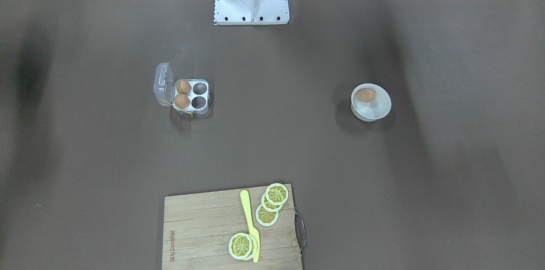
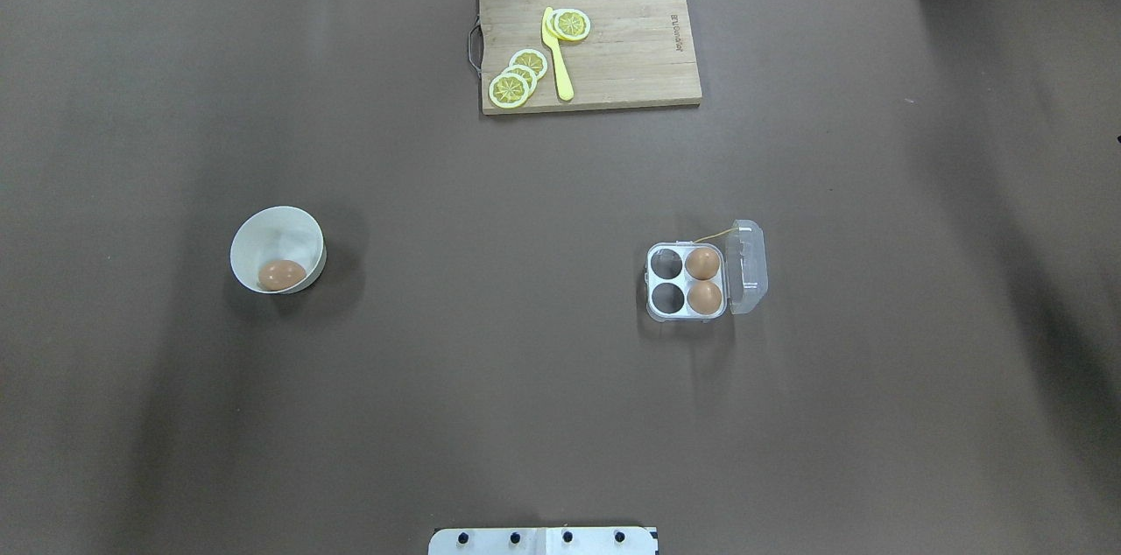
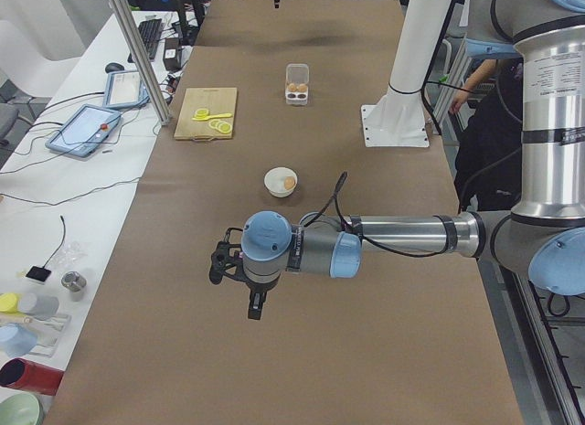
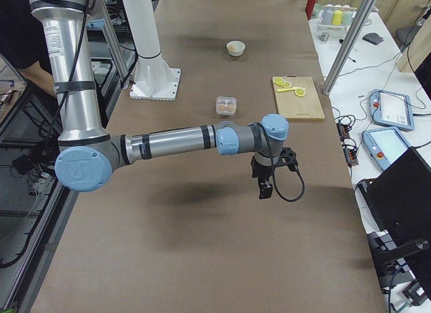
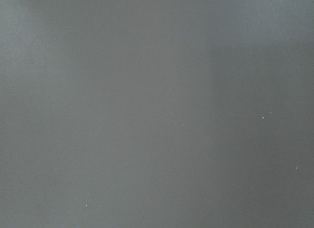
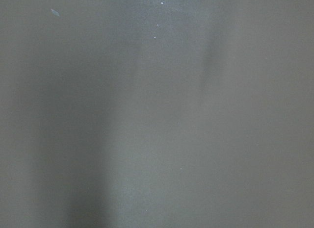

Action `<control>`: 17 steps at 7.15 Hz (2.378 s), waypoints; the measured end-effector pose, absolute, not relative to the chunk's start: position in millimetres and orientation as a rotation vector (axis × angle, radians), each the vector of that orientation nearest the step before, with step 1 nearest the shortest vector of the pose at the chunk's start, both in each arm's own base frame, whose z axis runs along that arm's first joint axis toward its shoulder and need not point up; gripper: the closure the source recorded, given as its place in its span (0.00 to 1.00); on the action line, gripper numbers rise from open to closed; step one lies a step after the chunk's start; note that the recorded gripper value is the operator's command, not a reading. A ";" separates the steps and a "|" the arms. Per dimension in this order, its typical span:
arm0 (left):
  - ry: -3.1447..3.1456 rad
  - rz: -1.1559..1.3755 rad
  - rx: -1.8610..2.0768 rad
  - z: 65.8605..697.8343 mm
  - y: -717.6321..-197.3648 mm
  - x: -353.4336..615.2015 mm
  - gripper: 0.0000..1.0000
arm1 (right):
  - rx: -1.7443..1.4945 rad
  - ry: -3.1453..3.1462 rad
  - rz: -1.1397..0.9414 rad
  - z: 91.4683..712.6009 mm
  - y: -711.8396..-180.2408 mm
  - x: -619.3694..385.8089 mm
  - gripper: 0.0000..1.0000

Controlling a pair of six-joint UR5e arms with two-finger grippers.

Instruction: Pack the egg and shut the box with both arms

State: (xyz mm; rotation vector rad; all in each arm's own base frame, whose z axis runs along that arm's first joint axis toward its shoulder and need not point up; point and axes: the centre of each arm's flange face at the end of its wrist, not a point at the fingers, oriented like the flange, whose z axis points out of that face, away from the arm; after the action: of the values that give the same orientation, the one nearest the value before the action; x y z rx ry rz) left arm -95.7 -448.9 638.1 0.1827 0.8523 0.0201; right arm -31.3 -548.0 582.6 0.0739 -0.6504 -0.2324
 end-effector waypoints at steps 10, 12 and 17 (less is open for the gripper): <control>0.895 0.313 0.213 484.3 -550.8 135.4 0.03 | 0.035 -0.720 -0.238 590.0 -554.0 -44.9 0.00; 0.923 0.411 0.240 430.2 -546.2 214.9 0.04 | 0.025 -0.719 -0.237 595.1 -561.6 -47.2 0.00; 0.961 0.618 0.216 395.7 -491.7 322.5 0.19 | 0.022 -0.725 -0.238 594.7 -565.1 -48.3 0.00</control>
State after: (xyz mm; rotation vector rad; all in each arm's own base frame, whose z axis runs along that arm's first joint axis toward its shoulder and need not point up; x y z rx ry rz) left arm 322.5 -491.7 395.7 0.2162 0.9611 0.6176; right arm -48.3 -565.1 594.7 0.0219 -0.7248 -0.2376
